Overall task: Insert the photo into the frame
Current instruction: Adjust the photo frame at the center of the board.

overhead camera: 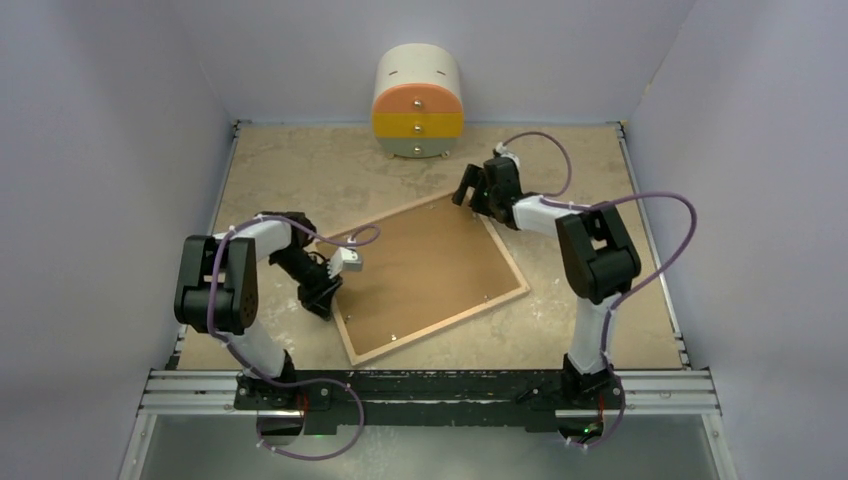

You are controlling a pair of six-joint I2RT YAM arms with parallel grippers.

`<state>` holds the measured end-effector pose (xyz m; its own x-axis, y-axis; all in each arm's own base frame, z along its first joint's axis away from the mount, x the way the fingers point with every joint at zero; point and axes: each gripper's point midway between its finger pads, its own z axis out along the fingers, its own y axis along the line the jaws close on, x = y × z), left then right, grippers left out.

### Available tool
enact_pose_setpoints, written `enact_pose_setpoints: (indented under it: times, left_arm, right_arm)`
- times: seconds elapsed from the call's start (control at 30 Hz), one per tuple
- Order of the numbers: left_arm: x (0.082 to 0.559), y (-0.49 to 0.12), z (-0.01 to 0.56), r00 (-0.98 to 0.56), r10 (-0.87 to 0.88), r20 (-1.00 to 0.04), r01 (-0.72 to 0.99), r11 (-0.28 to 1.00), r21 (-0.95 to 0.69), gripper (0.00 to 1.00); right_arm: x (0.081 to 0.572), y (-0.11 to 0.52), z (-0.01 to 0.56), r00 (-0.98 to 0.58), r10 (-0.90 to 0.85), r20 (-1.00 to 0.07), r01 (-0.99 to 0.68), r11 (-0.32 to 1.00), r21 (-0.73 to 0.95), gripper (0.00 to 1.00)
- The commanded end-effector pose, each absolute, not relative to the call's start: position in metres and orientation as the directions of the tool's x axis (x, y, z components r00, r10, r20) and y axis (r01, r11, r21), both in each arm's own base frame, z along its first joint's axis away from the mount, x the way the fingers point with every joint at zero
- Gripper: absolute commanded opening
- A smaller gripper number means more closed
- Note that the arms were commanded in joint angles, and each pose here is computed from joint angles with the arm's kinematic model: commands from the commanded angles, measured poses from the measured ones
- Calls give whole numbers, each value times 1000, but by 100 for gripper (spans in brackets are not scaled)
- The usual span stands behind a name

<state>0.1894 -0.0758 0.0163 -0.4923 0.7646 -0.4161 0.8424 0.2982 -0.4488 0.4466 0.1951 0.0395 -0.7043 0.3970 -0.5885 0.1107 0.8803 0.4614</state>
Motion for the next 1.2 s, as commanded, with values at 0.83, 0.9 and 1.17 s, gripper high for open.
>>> enact_pose_setpoints:
  times: [0.83, 0.9, 1.17]
  left_arm:
    - [446, 37, 67, -630, 533, -565, 645, 764, 0, 42]
    - [460, 42, 56, -644, 507, -573, 615, 789, 7, 40]
    - [421, -5, 10, -648, 557, -520, 707, 694, -138, 40]
  right_arm:
    - [266, 153, 78, -820, 415, -395, 209, 858, 469, 99]
    - [240, 152, 70, -841, 424, -336, 229, 841, 489, 99]
    - [204, 168, 43, -865, 473, -166, 298, 752, 587, 99]
